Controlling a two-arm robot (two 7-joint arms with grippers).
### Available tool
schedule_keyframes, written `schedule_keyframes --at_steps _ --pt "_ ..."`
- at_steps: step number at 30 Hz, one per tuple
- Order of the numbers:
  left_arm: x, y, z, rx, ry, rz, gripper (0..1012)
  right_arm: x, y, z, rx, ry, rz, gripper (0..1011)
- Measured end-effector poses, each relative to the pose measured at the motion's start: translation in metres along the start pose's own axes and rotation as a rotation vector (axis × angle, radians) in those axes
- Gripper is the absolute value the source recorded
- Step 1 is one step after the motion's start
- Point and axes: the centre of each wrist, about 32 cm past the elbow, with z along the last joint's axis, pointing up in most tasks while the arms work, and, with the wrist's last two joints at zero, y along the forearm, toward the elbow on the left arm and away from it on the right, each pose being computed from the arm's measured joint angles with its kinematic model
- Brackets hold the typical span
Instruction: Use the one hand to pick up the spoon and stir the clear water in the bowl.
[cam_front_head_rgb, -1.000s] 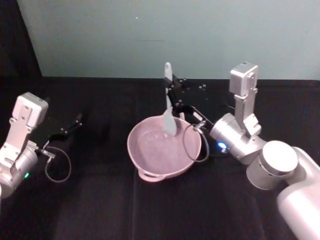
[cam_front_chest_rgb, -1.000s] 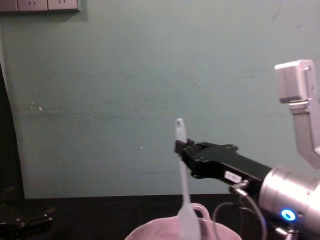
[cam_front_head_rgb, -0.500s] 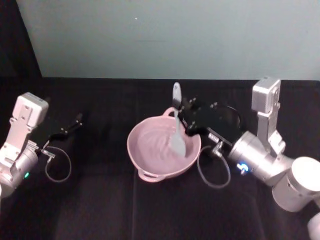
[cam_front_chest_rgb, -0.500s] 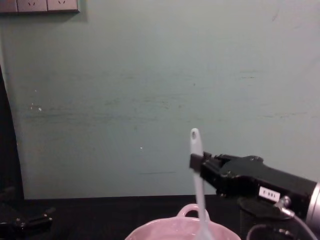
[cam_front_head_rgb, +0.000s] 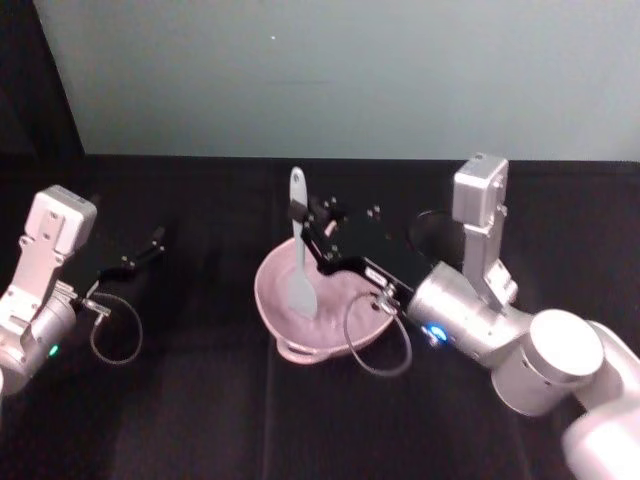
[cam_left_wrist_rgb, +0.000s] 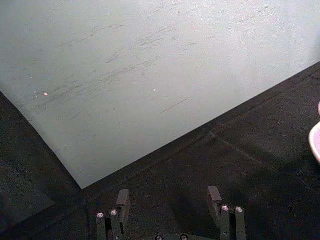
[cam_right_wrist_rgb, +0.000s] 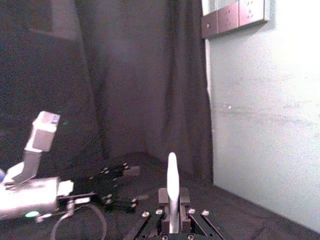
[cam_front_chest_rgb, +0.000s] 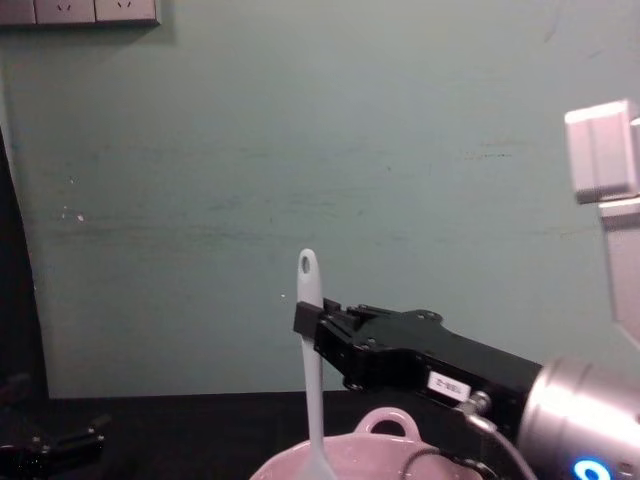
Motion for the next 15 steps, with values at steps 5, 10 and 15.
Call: schedule_keyframes --at_steps 5,10,15 --pt "0.0000 0.0000 0.0000 0.000 0.000 0.000 1011 0.008 0.014 -0.011 0.024 -0.044 -0.055 121" --pt "0.0000 0.0000 0.0000 0.000 0.000 0.000 1011 0.022 0.019 -0.016 0.050 -0.084 -0.137 121" --pt "-0.0001 0.0000 0.0000 0.000 0.000 0.000 1011 0.032 0.013 -0.013 0.055 -0.123 -0.190 121"
